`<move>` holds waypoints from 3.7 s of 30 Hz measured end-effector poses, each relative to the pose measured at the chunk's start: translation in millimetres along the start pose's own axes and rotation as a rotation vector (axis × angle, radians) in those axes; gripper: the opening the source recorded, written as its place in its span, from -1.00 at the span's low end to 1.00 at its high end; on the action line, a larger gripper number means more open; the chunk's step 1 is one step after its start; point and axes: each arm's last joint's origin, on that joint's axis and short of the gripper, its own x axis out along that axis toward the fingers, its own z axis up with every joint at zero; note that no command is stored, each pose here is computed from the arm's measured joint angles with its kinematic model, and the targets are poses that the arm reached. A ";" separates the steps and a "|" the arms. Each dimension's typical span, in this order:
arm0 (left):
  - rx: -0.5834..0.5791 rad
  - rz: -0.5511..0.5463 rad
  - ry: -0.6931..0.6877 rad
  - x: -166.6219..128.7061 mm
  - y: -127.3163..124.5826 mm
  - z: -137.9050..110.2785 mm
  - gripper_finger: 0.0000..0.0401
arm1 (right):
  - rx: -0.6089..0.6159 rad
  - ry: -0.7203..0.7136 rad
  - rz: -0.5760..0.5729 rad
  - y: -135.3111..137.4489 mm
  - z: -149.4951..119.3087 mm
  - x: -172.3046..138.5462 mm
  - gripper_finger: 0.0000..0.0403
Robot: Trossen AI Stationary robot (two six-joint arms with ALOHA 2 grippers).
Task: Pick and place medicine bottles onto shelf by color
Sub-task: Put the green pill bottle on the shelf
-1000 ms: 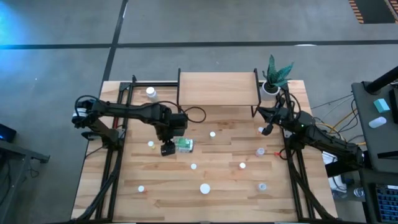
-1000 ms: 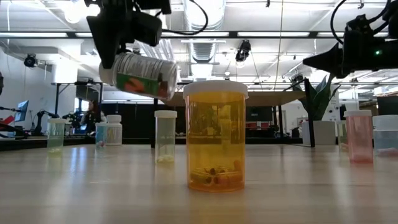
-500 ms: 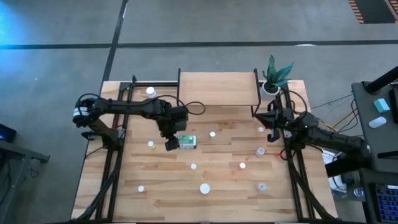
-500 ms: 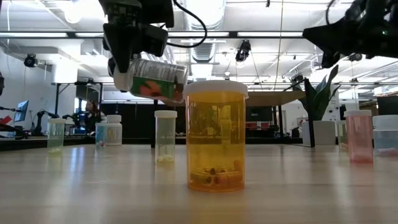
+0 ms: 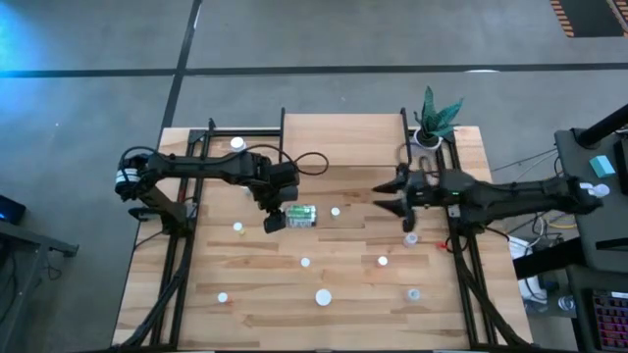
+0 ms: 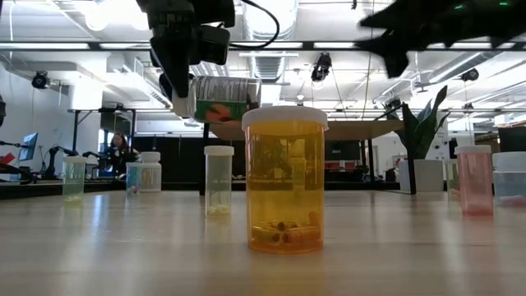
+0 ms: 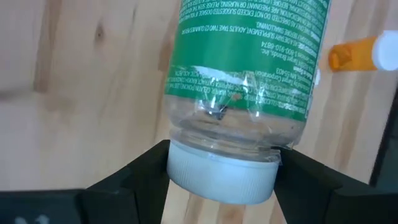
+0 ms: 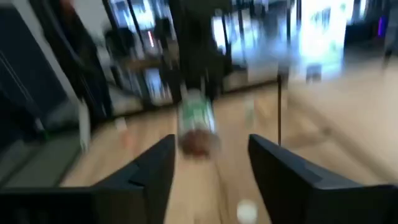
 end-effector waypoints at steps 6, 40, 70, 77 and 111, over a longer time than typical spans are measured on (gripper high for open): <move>0.006 0.010 -0.004 -0.5 0.1 0.5 0.09 | 0.010 0.178 -0.016 7.0 17.1 39.4 0.43; -0.254 -0.411 -0.101 -9.2 6.8 20.1 0.09 | -0.792 0.698 -0.351 101.1 23.0 197.4 0.72; 0.450 -0.176 -0.591 -77.7 -31.5 7.7 0.42 | -0.476 0.273 -0.218 70.4 2.9 118.4 0.29; 0.566 -0.014 -0.800 -87.1 -55.0 13.7 0.42 | -0.267 -0.075 -0.053 36.3 -15.0 96.3 0.29; 0.496 0.044 -0.820 -48.1 -66.3 54.3 0.43 | -0.187 -0.178 0.089 31.9 -17.8 95.3 0.29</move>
